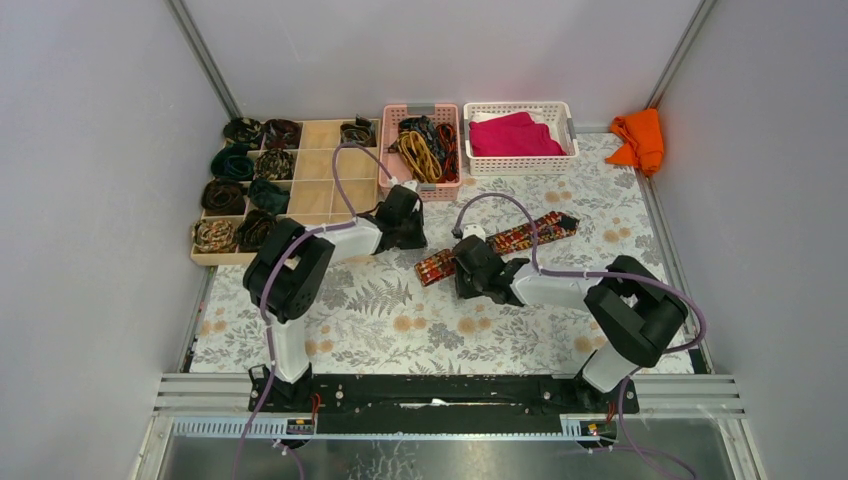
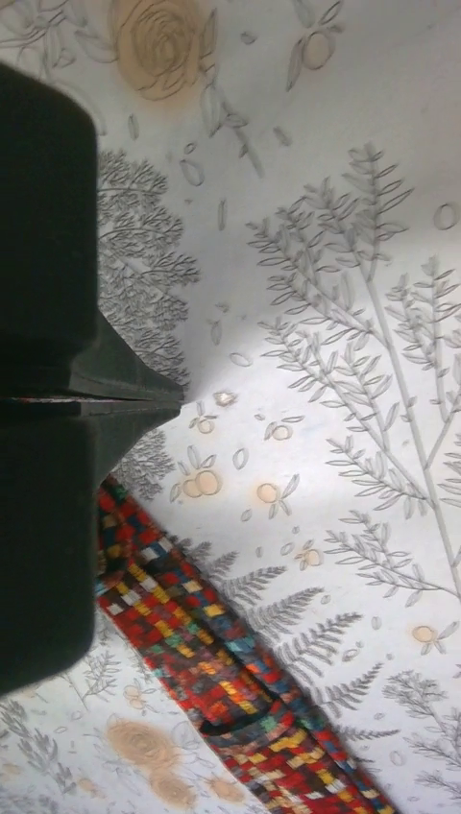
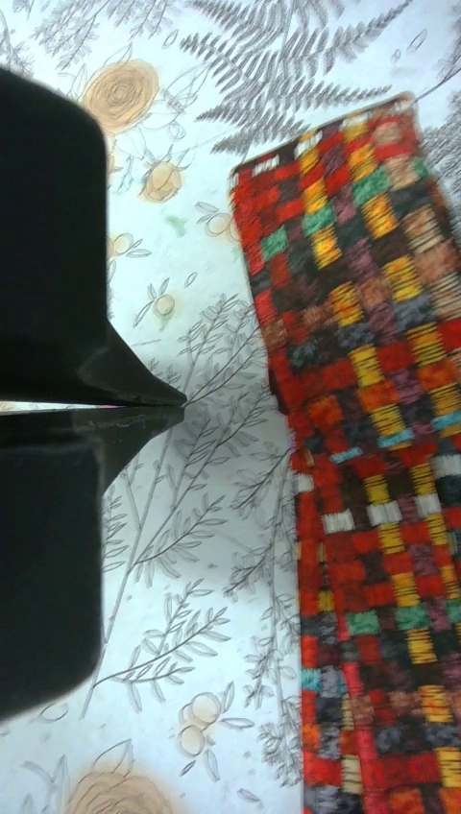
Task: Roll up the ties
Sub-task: Roll the tie at the center of the board.
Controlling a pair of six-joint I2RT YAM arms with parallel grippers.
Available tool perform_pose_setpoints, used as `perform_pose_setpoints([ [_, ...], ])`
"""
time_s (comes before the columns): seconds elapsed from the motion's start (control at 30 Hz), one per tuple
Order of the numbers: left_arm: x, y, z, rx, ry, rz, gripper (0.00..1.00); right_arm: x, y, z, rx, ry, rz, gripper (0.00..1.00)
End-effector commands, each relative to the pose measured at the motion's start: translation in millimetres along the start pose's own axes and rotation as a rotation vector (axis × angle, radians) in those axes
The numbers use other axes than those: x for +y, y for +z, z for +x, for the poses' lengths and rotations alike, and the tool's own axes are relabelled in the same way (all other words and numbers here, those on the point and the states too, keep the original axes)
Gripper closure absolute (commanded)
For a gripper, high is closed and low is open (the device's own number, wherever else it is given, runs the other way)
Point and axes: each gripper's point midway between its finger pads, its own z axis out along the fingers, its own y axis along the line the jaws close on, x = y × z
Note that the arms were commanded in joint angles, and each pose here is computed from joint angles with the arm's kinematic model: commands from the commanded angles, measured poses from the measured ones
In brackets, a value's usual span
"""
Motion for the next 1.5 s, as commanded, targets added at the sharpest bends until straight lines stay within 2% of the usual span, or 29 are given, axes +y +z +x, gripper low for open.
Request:
perform_pose_setpoints([
  [0.0, 30.9, 9.8, 10.3, 0.077, 0.046, -0.117, 1.00, 29.2, 9.3, -2.2, -0.022, 0.047, -0.140, 1.00],
  [0.13, 12.5, 17.8, 8.6, 0.092, 0.055, -0.019, 1.00, 26.9, 20.7, -5.0, -0.058, 0.063, -0.112, 1.00],
  [0.33, -26.3, 10.7, 32.6, 0.145, 0.017, 0.245, 1.00, 9.3, 35.1, -16.0, -0.088, 0.059, 0.020, 1.00],
  [0.57, -48.0, 5.1, 59.4, 0.209, 0.019, 0.410, 1.00, -3.0, 31.8, -37.2, -0.133, 0.028, 0.123, 1.00],
  [0.73, -49.3, 3.9, 70.7, 0.243, 0.033, 0.431, 1.00, 1.4, 31.0, -47.6, -0.135, 0.011, 0.126, 1.00],
  [0.8, -42.0, 7.0, 69.3, 0.235, 0.047, 0.392, 1.00, 2.0, 31.9, -48.1, -0.124, 0.002, 0.130, 1.00],
  [0.93, -7.1, 19.2, 50.1, 0.190, 0.035, 0.214, 1.00, 4.7, 29.3, -46.3, -0.110, -0.009, 0.114, 1.00],
  [1.03, 20.1, 24.8, 29.2, 0.139, 0.027, 0.052, 1.00, 5.2, 24.4, -43.5, -0.101, -0.016, 0.101, 1.00],
  [1.2, 66.8, 11.8, 19.9, 0.098, 0.009, -0.241, 1.00, 18.4, 14.8, -30.7, -0.081, -0.051, 0.040, 1.00],
  [1.33, 77.0, -5.5, 28.7, 0.073, 0.004, -0.309, 1.00, 31.6, 11.8, -17.5, -0.057, -0.080, 0.003, 1.00],
  [1.47, 64.5, -11.6, 41.7, 0.075, 0.027, -0.291, 1.00, 42.0, 14.1, -8.5, -0.033, -0.086, -0.033, 1.00],
])
